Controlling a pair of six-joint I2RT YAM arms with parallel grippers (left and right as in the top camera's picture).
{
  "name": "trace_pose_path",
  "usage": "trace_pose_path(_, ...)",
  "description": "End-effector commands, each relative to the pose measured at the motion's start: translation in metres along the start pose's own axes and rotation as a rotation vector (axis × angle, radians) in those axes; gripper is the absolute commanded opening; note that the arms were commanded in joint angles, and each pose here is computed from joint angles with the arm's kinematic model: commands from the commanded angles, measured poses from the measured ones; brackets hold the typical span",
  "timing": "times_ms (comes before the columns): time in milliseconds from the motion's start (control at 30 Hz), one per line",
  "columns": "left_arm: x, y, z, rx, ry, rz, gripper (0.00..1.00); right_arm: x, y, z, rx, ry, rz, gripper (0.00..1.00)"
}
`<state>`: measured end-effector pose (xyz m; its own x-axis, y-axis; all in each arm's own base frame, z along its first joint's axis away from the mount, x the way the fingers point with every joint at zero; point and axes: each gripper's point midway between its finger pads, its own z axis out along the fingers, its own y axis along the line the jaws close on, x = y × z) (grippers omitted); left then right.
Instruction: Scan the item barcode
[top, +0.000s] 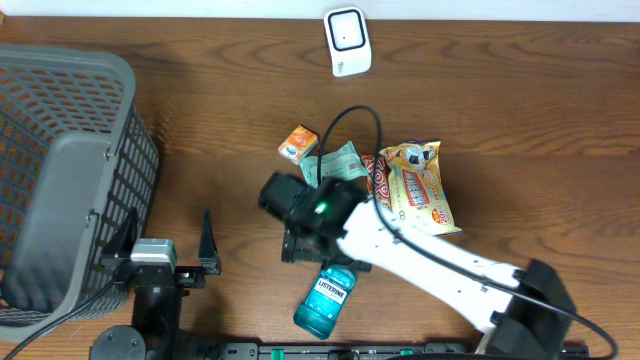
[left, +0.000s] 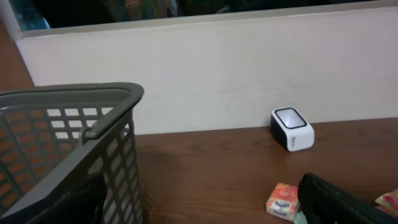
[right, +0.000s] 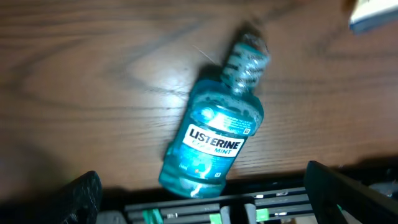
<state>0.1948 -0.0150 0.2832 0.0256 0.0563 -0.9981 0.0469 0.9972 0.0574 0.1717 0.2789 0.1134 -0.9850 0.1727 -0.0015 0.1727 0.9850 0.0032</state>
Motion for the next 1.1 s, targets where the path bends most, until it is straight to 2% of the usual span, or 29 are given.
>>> trace_pose_path(0,-0.003,-0.002,-0.002,0.016,-0.011,-0.011,0.98,-0.006,-0.012,0.023,0.102,-0.045,0.149,0.99)
trace_pose_path(267,-0.003,-0.002,-0.002,0.015,-0.011,-0.011,0.98,0.003,-0.021,0.058,0.2,0.031,0.208,0.99)
trace_pose_path(600,-0.003,-0.002,-0.002,0.016,-0.011,-0.011,0.98,0.046,-0.024,0.112,0.132,0.27,0.243,0.99)
trace_pose_path(767,-0.003,-0.002,-0.002,0.015,-0.011,-0.011,0.98,0.052,-0.025,0.128,0.07,0.358,0.284,0.85)
trace_pose_path(867,-0.003,-0.002,-0.002,0.015,-0.011,-0.011,0.98,0.048,-0.026,0.13,0.063,0.361,0.293,0.76)
trace_pose_path(1067,-0.003,-0.002,-0.002,0.015,-0.011,-0.011,0.98,0.021,-0.016,0.13,-0.049,0.335,0.161,0.62)
